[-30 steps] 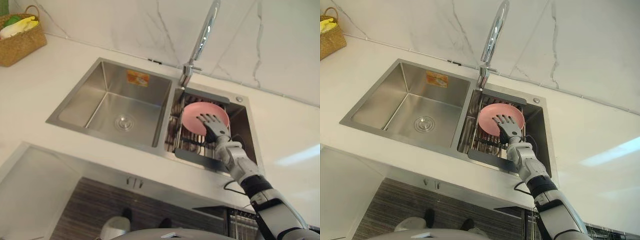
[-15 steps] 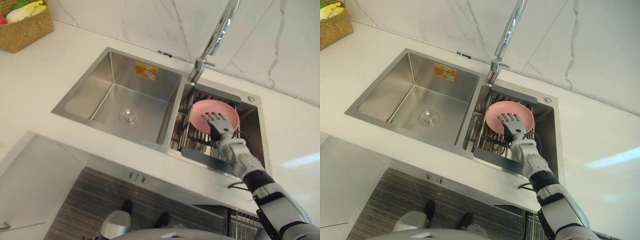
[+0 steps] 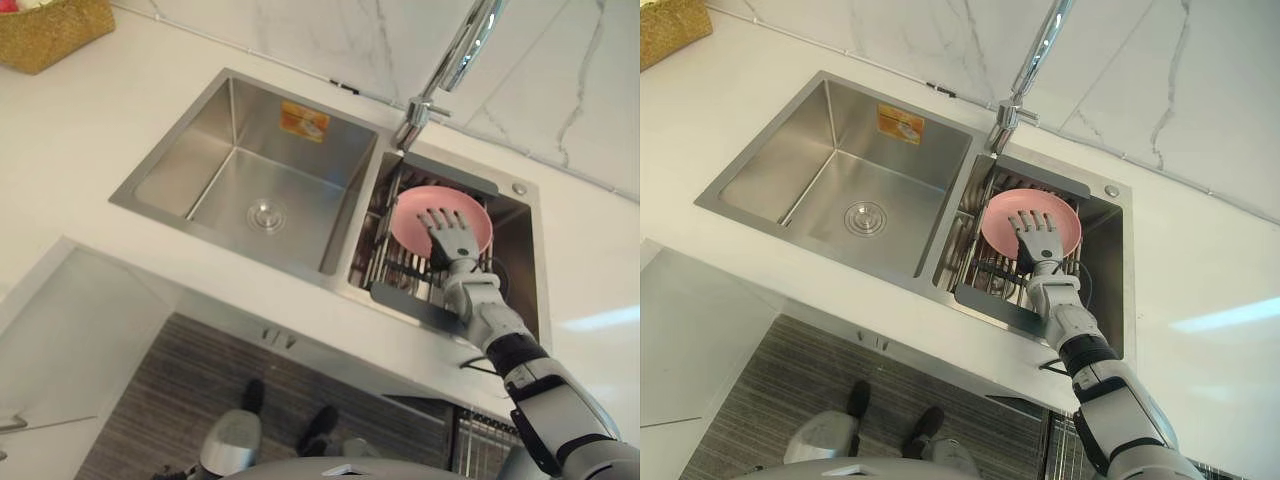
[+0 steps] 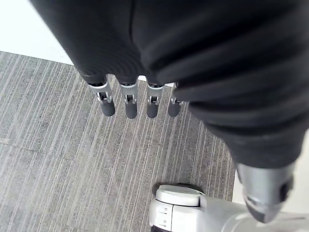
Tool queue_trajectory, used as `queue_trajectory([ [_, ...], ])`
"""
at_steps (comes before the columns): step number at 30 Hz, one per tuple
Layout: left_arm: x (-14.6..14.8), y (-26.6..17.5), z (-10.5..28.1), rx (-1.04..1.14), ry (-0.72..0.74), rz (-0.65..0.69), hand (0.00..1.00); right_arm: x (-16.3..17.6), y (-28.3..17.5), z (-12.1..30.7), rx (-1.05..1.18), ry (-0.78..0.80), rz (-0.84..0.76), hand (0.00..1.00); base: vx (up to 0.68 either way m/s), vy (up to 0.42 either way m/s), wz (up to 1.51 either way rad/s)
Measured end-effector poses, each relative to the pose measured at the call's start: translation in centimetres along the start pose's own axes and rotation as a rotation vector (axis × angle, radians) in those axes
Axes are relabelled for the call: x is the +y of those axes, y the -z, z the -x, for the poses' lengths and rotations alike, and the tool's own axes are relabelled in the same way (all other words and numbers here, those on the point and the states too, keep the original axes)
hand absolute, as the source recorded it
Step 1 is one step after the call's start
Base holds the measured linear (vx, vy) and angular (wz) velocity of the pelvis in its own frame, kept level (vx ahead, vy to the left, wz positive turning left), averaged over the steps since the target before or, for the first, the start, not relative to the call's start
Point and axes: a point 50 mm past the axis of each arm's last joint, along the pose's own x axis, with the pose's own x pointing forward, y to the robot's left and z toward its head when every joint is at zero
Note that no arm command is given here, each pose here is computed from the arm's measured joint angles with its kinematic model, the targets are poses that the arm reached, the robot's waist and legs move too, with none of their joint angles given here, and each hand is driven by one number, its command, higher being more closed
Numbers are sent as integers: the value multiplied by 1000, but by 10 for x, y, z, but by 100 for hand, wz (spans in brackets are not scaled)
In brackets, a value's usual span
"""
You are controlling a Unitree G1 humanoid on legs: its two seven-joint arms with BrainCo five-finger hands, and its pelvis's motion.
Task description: Walk over to the sink, pick up the cup, carry it to the dishwasher, place the cup inside the dishwasher, then close the dishwasher door
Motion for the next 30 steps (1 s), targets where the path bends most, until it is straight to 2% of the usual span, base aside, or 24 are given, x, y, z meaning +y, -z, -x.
queue_trajectory([
  [6,1,-3,0,-30,-9,3,0,-6,0,-3,-5,55,30,0,-9,6,2],
  [16,1,-14,-1,-80,-23,35,0,-14,8,-5,41,134,-11,0,3,2,1],
  [26,-2,-20,-2,-100,-15,20,0,-38,14,-22,75,248,-24,0,0,0,0],
  [27,-2,-21,-2,-101,-14,20,0,-39,16,-23,83,258,-30,100,0,0,0],
  [30,-3,-21,-1,-101,-11,19,0,-43,20,-23,93,282,-27,100,0,0,0],
])
